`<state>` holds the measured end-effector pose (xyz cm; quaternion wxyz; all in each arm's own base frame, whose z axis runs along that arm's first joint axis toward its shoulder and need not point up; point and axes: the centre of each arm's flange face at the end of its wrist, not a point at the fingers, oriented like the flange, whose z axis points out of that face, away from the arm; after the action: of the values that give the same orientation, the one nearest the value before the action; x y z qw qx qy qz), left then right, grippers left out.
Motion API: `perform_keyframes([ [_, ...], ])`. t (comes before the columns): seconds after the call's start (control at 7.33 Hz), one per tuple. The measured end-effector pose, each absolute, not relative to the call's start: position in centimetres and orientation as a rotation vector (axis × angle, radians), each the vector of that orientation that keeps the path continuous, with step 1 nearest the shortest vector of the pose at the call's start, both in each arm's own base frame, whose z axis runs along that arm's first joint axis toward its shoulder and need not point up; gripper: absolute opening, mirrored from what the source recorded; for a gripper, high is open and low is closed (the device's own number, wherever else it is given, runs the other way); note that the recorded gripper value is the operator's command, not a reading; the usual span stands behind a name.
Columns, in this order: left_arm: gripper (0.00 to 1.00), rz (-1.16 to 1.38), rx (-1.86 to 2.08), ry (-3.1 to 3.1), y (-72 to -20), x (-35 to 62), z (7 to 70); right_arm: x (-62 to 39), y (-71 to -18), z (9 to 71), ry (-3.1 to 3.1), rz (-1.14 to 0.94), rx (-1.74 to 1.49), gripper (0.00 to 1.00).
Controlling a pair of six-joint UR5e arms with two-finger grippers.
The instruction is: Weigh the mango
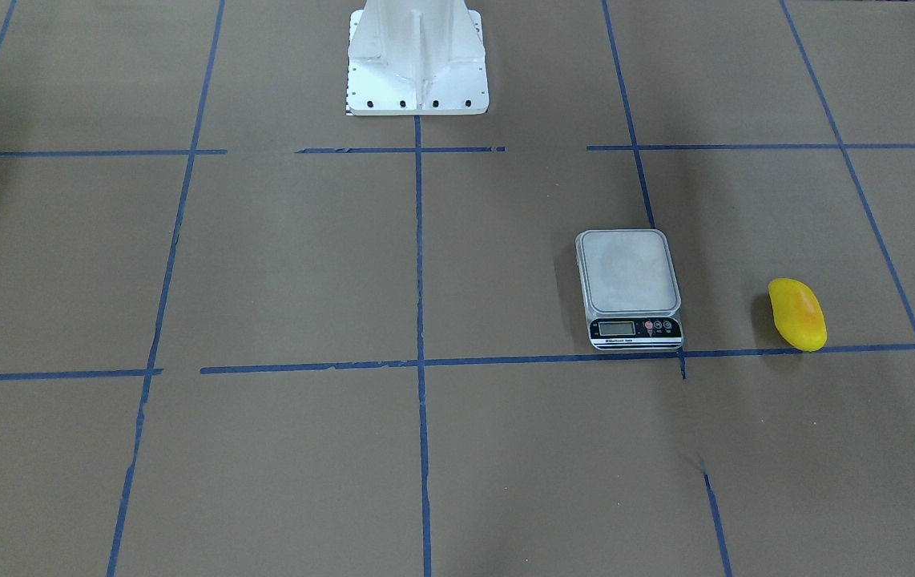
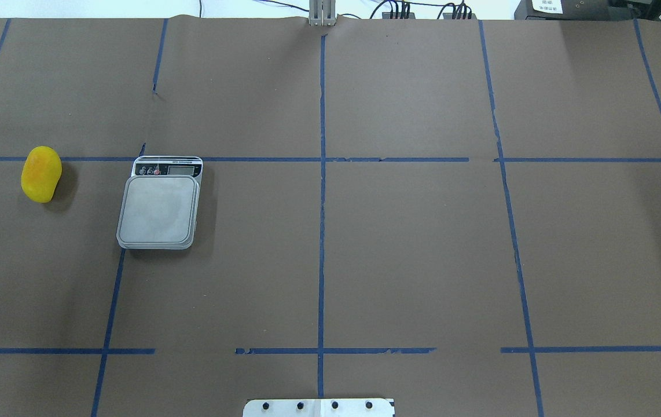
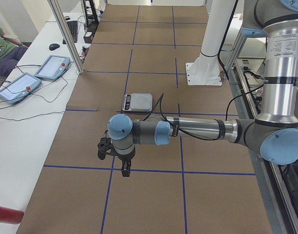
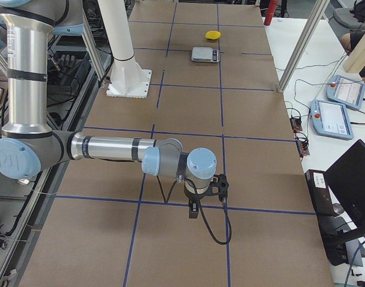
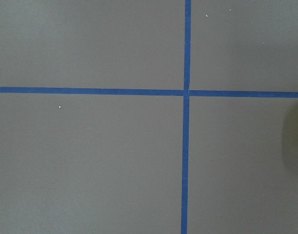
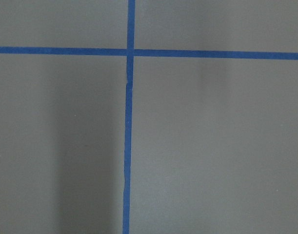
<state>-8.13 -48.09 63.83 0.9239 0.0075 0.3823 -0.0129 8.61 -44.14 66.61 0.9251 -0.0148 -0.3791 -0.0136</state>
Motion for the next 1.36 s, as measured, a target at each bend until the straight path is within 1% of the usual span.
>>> perform_keyframes([
  [0.27, 1.0, -0.019, 0.026, 0.785, -48.4, -8.0, 63.3, 8.6, -44.1, 66.6, -0.778, -0.028, -0.03, 1.0],
  [0.55, 1.0, 0.017, 0.055, 0.789, -50.8, -6.1, 60.6, 8.6, -44.1, 66.6, -0.778, -0.028, -0.03, 1.0],
  [0.82, 1.0, -0.007, 0.062, 0.815, -53.3, 2.1, 56.5, 8.6, -44.1, 66.6, -0.778, -0.028, -0.031, 1.0],
  [0.95, 1.0, -0.03, 0.078, 0.832, -53.6, 6.7, 55.3, 8.6, -44.1, 66.6, -0.778, -0.028, -0.031, 1.0],
  [1.09, 1.0, -0.04, 0.097, 0.83, -53.6, 10.7, 54.8, 8.6, -44.1, 66.6, -0.778, -0.028, -0.03, 1.0],
  [1.36, 1.0, -0.027, 0.133, 0.828, -54.1, 15.8, 55.5, 8.6, -44.1, 66.6, -0.778, -0.028, -0.031, 1.0],
])
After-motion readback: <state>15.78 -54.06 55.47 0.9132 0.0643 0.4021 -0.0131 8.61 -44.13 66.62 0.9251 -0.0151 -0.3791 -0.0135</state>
